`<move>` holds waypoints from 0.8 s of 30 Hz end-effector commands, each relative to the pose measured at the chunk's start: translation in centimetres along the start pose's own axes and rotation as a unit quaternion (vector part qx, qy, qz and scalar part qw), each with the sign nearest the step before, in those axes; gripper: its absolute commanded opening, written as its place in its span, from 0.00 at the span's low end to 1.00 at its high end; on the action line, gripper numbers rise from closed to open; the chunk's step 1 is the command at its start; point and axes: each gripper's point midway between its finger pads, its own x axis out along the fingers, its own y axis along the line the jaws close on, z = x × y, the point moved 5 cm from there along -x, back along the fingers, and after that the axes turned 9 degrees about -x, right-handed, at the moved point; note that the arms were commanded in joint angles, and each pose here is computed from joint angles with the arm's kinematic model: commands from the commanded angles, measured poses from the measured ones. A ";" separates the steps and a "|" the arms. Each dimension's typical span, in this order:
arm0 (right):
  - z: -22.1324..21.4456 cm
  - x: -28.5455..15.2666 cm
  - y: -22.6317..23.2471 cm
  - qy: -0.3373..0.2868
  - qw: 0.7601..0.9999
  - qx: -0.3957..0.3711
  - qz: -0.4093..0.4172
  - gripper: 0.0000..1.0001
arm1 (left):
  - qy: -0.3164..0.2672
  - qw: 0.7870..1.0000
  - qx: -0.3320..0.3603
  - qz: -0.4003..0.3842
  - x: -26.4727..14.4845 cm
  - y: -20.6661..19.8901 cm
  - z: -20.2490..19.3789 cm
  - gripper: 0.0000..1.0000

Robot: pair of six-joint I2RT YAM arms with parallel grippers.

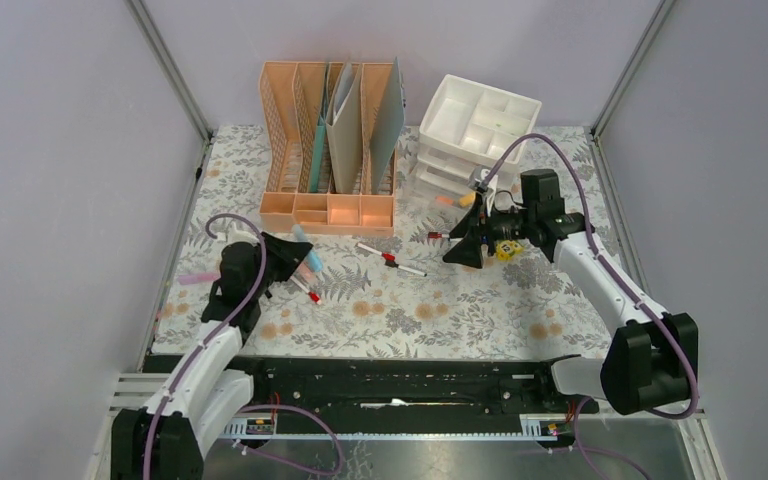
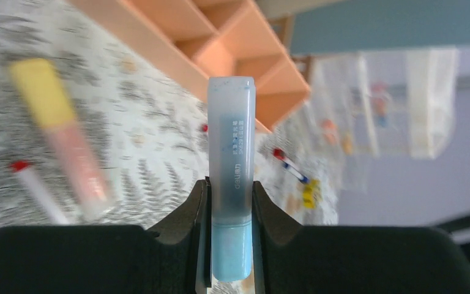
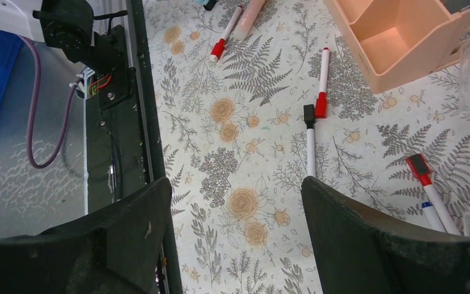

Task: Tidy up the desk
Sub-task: Pick up the stationery from the center of the board, then place the stationery in the drawer.

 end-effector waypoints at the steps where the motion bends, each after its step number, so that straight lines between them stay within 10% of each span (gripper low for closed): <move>1: 0.4 1.1 0.7 -0.013 0.999 -0.006 0.032 0.85 | 0.037 0.985 0.035 -0.165 -1.2 -4.8 -2.3 0.00; 24: -0.3 4.7 1.9 -0.013 0.995 0.065 0.069 0.99 | 0.094 0.946 0.151 -0.270 0.0 -12.2 -13.2 0.00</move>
